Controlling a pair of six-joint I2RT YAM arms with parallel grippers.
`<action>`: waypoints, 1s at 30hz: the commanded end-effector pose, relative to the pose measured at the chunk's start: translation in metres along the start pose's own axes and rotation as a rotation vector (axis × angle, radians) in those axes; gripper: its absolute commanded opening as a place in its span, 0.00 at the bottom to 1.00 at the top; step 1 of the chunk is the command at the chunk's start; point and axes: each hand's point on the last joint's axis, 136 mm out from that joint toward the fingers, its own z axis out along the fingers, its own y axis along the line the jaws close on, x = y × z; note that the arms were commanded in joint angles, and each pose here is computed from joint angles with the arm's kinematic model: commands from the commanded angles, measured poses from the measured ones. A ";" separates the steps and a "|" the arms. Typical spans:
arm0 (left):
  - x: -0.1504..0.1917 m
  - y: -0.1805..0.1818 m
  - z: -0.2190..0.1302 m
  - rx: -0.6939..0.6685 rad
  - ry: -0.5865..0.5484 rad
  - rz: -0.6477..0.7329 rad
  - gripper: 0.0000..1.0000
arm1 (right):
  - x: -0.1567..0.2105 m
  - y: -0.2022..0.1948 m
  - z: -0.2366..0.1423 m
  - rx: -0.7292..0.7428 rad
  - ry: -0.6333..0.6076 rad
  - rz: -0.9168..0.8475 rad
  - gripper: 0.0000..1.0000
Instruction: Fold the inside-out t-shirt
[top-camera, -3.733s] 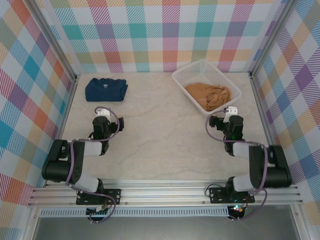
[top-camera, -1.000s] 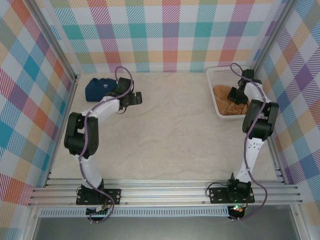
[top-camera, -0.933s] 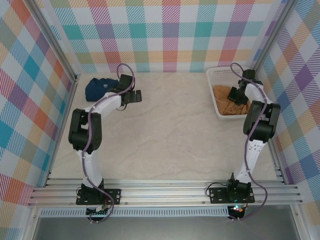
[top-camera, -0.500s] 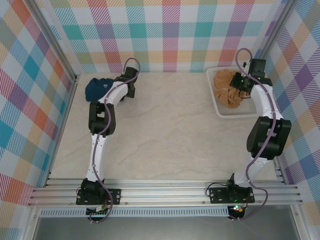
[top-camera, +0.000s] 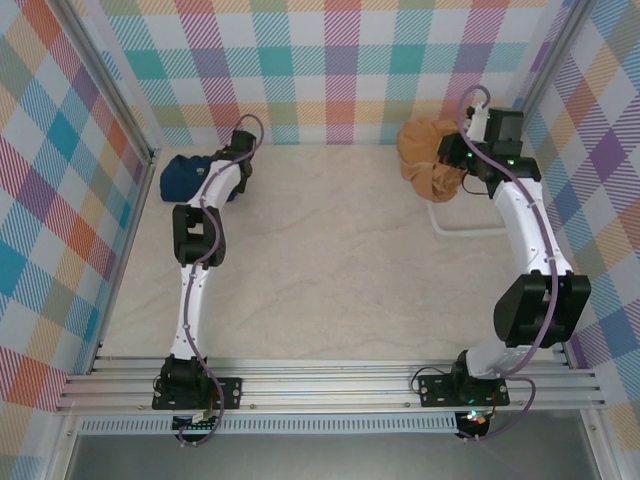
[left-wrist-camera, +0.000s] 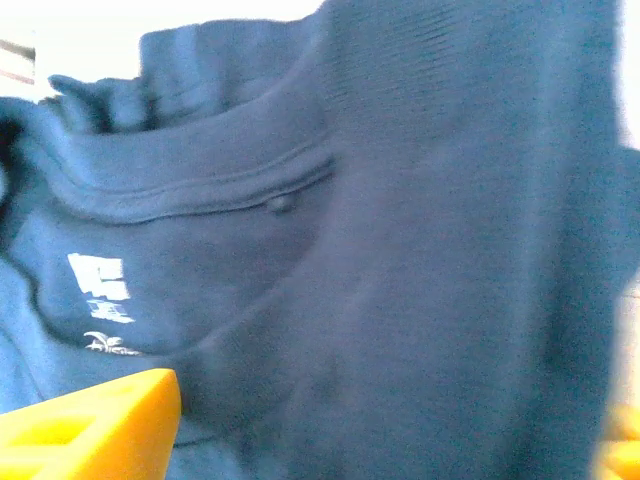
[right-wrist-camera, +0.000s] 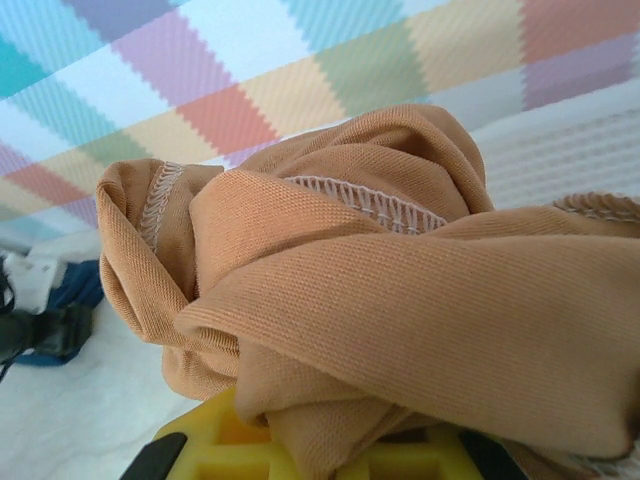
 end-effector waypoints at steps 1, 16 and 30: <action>0.020 0.048 0.032 -0.108 0.073 0.019 0.72 | -0.014 0.050 -0.016 -0.111 -0.048 -0.047 0.00; -0.034 0.027 -0.151 0.513 -0.192 -0.381 0.90 | 0.107 0.197 0.005 -0.326 0.290 -0.156 0.02; 0.121 -0.082 -0.271 0.935 -0.152 -0.499 0.93 | 0.264 0.102 0.041 -0.150 0.642 -0.147 0.78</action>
